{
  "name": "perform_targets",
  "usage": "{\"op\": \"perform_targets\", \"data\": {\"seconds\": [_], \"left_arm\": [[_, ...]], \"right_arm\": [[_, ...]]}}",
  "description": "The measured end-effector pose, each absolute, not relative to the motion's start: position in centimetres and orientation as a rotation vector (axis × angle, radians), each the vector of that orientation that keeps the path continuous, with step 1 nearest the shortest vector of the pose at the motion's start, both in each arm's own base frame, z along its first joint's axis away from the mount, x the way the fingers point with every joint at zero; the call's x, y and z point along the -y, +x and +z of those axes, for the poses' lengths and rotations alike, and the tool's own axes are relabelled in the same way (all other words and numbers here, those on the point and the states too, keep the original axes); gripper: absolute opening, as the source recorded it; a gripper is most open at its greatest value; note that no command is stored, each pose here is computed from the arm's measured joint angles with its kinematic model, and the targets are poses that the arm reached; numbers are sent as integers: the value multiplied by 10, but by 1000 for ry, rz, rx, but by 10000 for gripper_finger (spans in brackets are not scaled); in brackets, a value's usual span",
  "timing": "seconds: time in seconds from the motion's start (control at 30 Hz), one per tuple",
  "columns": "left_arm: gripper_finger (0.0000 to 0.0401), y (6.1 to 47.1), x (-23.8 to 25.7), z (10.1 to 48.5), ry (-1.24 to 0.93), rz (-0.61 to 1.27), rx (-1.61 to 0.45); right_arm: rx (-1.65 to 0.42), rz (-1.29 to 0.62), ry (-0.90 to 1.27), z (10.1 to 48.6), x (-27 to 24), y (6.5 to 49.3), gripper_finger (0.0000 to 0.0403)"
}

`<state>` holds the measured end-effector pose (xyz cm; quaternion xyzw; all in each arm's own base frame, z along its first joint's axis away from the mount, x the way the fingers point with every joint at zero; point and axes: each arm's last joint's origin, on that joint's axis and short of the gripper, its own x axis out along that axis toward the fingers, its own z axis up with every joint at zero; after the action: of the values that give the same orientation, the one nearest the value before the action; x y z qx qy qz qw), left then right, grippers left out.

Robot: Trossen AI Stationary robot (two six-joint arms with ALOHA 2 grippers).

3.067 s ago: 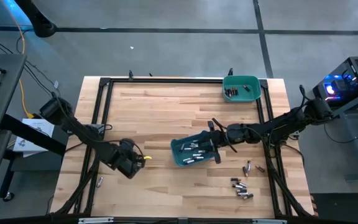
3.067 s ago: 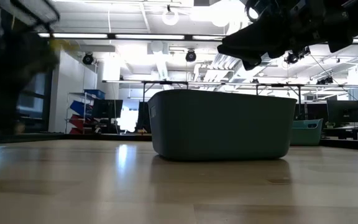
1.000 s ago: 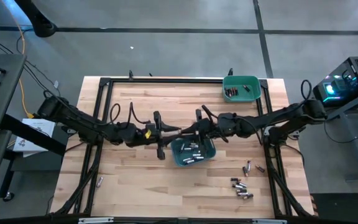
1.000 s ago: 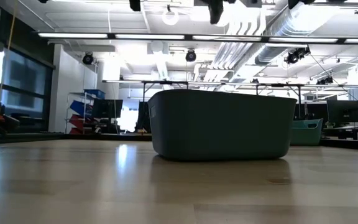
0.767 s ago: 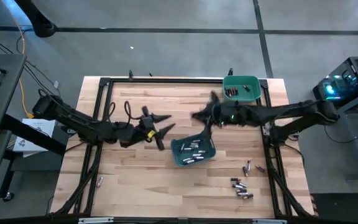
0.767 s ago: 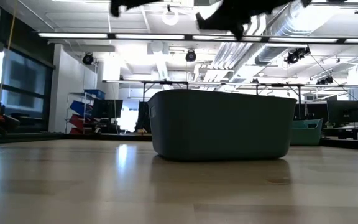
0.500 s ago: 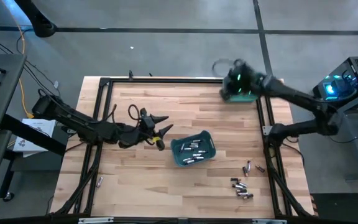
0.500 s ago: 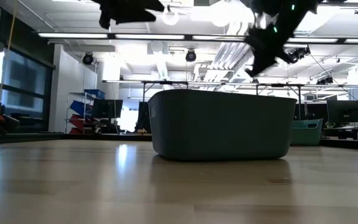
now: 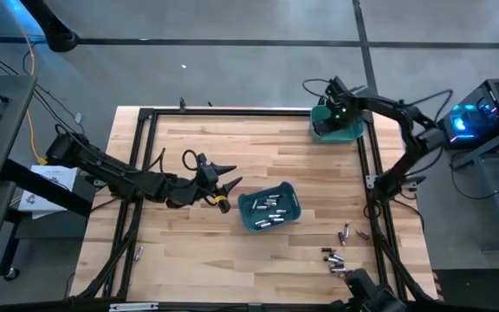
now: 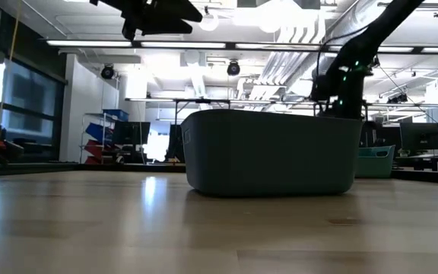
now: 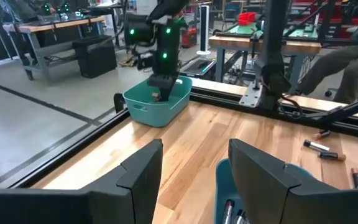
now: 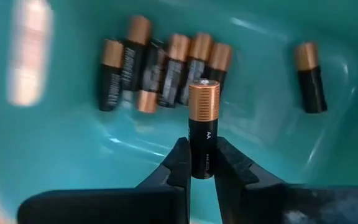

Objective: Sort batteries
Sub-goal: Put the black battery into the green bin, then put the silver battery into the blue bin

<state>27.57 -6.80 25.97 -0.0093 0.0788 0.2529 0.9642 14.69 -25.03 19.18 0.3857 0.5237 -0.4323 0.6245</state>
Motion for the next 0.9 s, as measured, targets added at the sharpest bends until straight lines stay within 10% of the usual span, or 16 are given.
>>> {"op": "perform_targets", "data": {"seconds": [0.43, 0.9], "left_arm": [[177, 276, 68, 260, -27, 513, -154], [177, 275, 71, 261, -58, 513, -149]], "right_arm": [[-1320, -1088, 879, 155, 267, 145, 26], [-1348, -1086, 795, 187, 275, 149, 130]]}}
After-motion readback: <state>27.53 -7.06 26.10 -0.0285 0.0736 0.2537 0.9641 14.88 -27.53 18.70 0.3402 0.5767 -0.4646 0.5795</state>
